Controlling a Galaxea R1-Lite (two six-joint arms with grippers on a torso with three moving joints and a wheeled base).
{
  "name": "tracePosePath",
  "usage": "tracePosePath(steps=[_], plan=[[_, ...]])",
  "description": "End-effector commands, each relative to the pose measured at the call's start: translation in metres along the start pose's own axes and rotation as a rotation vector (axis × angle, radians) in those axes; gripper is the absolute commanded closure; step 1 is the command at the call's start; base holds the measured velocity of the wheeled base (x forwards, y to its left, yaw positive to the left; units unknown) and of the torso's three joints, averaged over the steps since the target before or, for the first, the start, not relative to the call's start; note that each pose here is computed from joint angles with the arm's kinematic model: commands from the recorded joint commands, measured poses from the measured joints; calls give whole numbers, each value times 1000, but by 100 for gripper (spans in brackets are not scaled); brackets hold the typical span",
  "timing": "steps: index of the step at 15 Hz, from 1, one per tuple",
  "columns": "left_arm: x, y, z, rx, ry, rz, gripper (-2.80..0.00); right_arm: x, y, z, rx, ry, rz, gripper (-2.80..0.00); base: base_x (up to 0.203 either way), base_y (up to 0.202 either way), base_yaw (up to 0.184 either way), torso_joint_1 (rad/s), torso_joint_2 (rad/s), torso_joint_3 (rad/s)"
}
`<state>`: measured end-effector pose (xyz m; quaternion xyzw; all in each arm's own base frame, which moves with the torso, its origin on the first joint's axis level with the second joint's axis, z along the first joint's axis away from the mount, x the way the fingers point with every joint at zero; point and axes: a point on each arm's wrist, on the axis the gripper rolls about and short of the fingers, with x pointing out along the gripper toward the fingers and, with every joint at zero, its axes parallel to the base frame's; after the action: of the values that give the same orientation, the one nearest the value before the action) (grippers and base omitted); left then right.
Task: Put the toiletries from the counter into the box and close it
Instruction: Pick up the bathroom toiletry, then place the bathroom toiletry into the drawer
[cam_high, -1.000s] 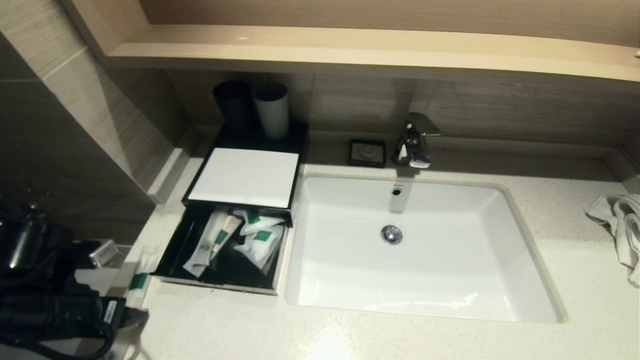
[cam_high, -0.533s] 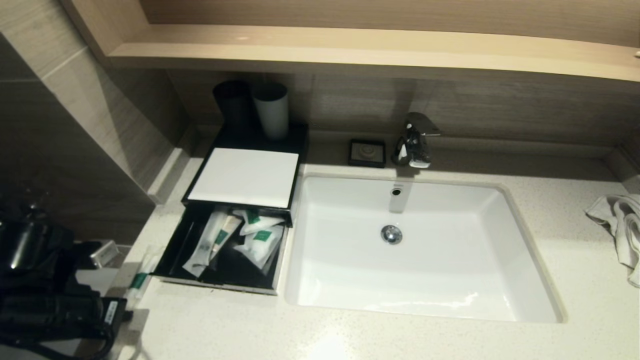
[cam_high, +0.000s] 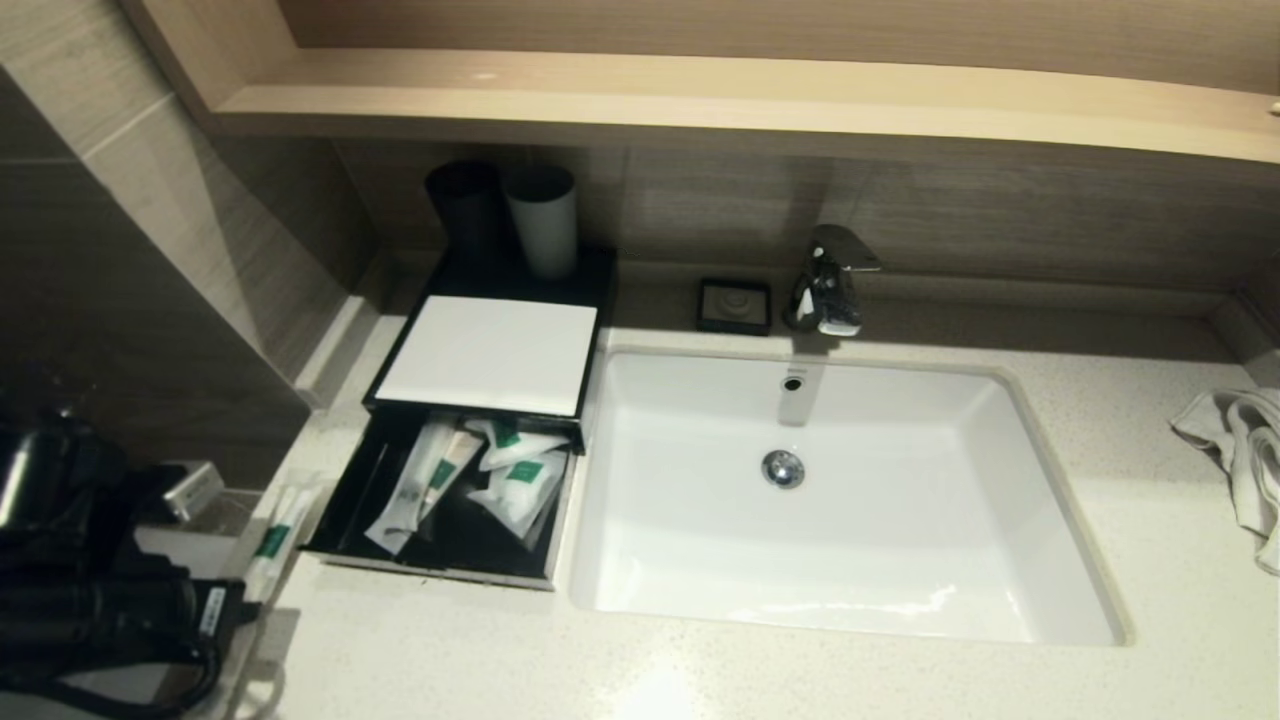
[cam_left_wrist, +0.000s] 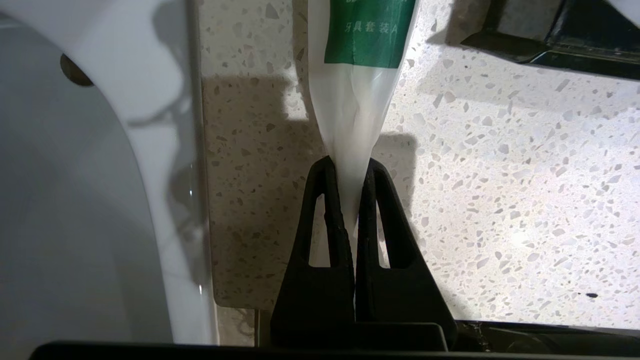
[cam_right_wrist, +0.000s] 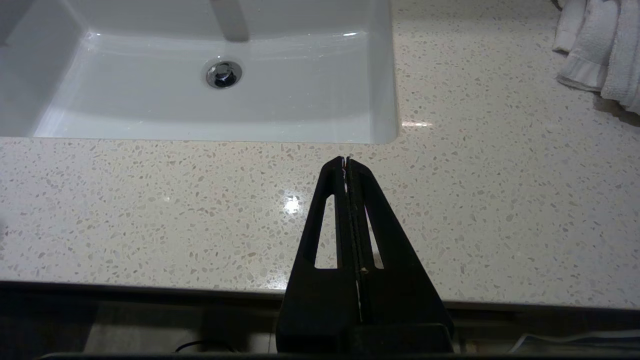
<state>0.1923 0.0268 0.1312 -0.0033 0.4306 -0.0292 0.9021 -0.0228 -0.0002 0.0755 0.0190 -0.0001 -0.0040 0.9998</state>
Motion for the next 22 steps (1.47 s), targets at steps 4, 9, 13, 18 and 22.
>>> tracePosePath(steps=[4,9,13,18,22], plan=[[-17,-1,9,-18,-91,11,0,0,0,0,0,0,0,0,0,0,0,0,0,0],[-38,-1,35,-23,-209,24,0,0,0,0,0,0,0,0,0,0,0,0,0,0],[-57,-4,50,-14,-208,15,0,0,0,0,0,0,0,0,0,0,0,0,0,0],[-74,-23,63,42,-130,-56,0,0,0,0,0,0,0,0,0,0,0,0,0,0],[-92,-40,72,94,-83,-115,0,0,0,0,0,0,0,0,0,0,0,0,0,0]])
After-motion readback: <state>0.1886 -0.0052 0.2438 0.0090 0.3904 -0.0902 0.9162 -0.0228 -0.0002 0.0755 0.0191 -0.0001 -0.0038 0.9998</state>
